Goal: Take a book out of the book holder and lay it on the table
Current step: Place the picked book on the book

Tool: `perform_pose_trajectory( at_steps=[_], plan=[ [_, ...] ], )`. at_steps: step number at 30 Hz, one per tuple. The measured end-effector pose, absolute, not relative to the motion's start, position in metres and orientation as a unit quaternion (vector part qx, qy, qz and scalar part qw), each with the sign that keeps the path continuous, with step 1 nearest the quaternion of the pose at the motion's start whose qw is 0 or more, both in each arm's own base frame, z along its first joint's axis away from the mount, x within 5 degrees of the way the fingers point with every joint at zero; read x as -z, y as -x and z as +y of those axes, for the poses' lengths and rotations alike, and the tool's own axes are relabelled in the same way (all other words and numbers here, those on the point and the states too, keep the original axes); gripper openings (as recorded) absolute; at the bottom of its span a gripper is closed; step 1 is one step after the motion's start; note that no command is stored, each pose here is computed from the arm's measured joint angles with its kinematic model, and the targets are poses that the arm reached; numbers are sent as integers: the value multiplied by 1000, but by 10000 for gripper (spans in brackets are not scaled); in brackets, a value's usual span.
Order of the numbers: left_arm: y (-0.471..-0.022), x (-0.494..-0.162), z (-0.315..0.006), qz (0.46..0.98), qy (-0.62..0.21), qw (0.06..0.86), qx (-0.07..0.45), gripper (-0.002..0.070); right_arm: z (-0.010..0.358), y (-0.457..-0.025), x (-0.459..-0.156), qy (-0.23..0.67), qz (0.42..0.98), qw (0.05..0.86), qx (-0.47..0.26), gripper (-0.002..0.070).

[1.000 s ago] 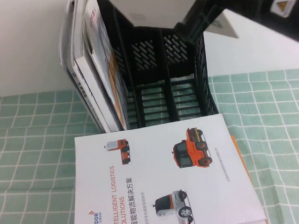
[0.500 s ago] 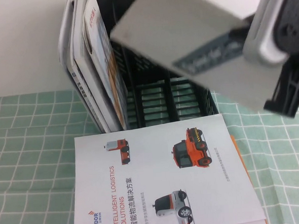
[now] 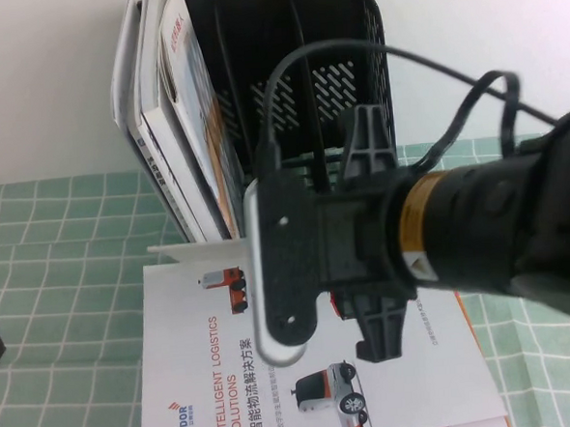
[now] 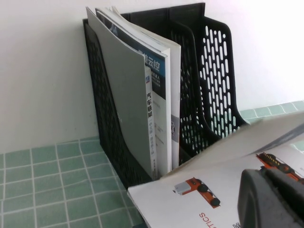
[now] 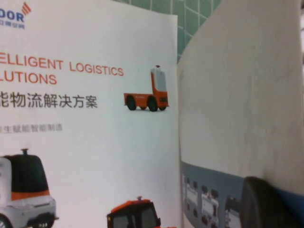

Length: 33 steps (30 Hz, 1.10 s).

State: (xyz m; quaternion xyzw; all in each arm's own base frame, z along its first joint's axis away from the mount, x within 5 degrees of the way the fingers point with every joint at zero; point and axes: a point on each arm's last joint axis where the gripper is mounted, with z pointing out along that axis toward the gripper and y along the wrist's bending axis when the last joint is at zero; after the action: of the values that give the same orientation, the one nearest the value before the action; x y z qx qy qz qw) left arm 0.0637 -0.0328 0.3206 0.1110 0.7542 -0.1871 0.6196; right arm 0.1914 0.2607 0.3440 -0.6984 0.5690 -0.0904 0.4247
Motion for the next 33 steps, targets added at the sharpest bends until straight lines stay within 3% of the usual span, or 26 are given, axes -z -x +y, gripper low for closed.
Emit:
perform_pose_trajectory(
  at_steps=[7, 24, 33],
  plan=[
    [-64, -321, -33, 754, -111, 620, 187, -3, 291, -185, -322, 714, 548, 425, 94, 8],
    [-63, -318, -33, 760, -114, 611, 187, -3, 305, -173, -292, 706, 613, 354, 31, 8],
    [-63, -317, -33, 763, -114, 608, 187, -3, 309, -160, -287, 758, 570, 317, -18, 8]
  ],
)
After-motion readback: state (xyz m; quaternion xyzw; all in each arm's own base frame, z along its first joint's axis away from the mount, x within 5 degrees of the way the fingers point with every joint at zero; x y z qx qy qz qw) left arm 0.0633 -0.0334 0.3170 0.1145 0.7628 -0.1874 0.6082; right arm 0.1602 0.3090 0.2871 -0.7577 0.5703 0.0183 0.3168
